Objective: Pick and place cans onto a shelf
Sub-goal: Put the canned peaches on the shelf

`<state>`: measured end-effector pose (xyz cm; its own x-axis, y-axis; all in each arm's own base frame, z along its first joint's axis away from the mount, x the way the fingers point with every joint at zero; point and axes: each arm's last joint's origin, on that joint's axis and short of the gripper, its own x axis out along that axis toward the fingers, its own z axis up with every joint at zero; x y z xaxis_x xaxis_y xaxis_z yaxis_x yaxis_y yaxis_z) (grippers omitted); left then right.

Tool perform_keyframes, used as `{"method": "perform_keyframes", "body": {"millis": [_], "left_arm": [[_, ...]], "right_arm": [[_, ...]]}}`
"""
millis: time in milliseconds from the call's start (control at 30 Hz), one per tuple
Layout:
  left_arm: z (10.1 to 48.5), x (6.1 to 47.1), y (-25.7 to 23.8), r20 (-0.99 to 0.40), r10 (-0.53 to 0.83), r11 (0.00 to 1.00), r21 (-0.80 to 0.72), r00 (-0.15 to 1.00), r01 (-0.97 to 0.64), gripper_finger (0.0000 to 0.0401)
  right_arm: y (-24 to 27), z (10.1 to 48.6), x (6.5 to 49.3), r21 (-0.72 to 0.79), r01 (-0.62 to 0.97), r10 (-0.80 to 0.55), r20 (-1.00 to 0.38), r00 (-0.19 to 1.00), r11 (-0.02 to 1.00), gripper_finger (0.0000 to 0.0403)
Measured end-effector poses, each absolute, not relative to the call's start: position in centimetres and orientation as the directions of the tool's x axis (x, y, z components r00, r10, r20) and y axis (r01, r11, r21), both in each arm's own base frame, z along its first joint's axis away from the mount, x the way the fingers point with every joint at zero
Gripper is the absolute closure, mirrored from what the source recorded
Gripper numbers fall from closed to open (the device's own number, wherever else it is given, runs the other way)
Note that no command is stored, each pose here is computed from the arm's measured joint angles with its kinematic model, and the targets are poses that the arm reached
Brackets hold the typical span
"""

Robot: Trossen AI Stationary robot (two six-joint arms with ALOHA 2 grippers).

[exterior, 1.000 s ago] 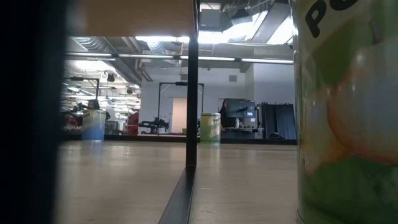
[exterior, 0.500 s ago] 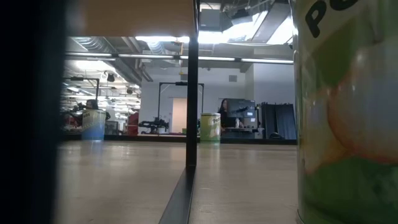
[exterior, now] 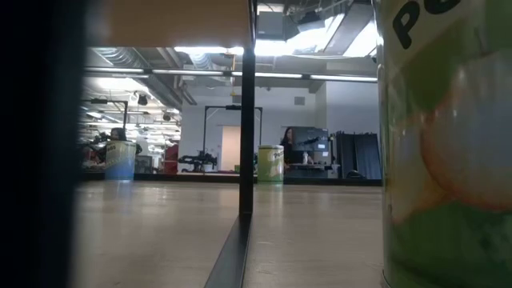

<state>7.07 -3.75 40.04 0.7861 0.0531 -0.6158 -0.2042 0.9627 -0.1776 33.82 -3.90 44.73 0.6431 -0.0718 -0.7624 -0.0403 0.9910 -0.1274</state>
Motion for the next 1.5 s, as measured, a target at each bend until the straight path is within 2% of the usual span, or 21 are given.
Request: {"method": "perform_keyframes", "body": {"millis": [233,367,533,733,933,1200,1300,1500], "left_arm": [[38.0,5.3,-2.1,-0.577,0.097,0.953,-0.181,0.811,-0.243,0.0401],[37.9,4.1,-0.8,-0.528,0.187,0.928,-0.182,0.829,-0.325,0.0401],[37.5,2.9,0.5,-0.485,0.327,0.903,-0.091,0.811,-0.419,0.0401],[37.8,2.2,1.3,-0.43,0.428,0.866,-0.055,0.795,-0.497,0.0401],[38.4,1.8,1.9,-0.361,0.505,0.836,-0.022,0.784,-0.549,0.0388],[39.5,1.1,2.4,-0.355,0.496,0.806,-0.15,0.792,-0.572,0.035],[40.1,0.7,2.7,-0.324,0.538,0.774,-0.177,0.778,-0.608,0.0345],[40.9,-0.6,3.6,-0.235,0.643,0.71,-0.175,0.729,-0.682,0.0347]], "right_arm": [[-3.8,44.3,32.5,-0.083,0.027,-0.082,-0.777,0.625,0.996,0.0374],[-3.8,43.8,31.2,-0.084,0.133,-0.149,-0.77,0.621,0.988,0.0374],[-3.9,43.6,29.6,-0.059,0.301,-0.259,-0.681,0.685,0.952,0.0374],[-3.9,43.8,29.4,0.039,0.364,-0.272,-0.59,0.76,0.931,0.0374],[-4.1,43.4,29.5,0.067,0.436,-0.313,-0.6,0.736,0.898,0.0374],[-4.6,43.5,29.3,-0.035,0.557,-0.475,-0.568,0.672,0.83,0.0374],[-4.9,43.4,29.1,-0.076,0.601,-0.533,-0.56,0.634,0.795,0.0374],[-6.5,43.3,28.8,-0.032,0.661,-0.557,-0.569,0.604,0.749,0.0374]]}}
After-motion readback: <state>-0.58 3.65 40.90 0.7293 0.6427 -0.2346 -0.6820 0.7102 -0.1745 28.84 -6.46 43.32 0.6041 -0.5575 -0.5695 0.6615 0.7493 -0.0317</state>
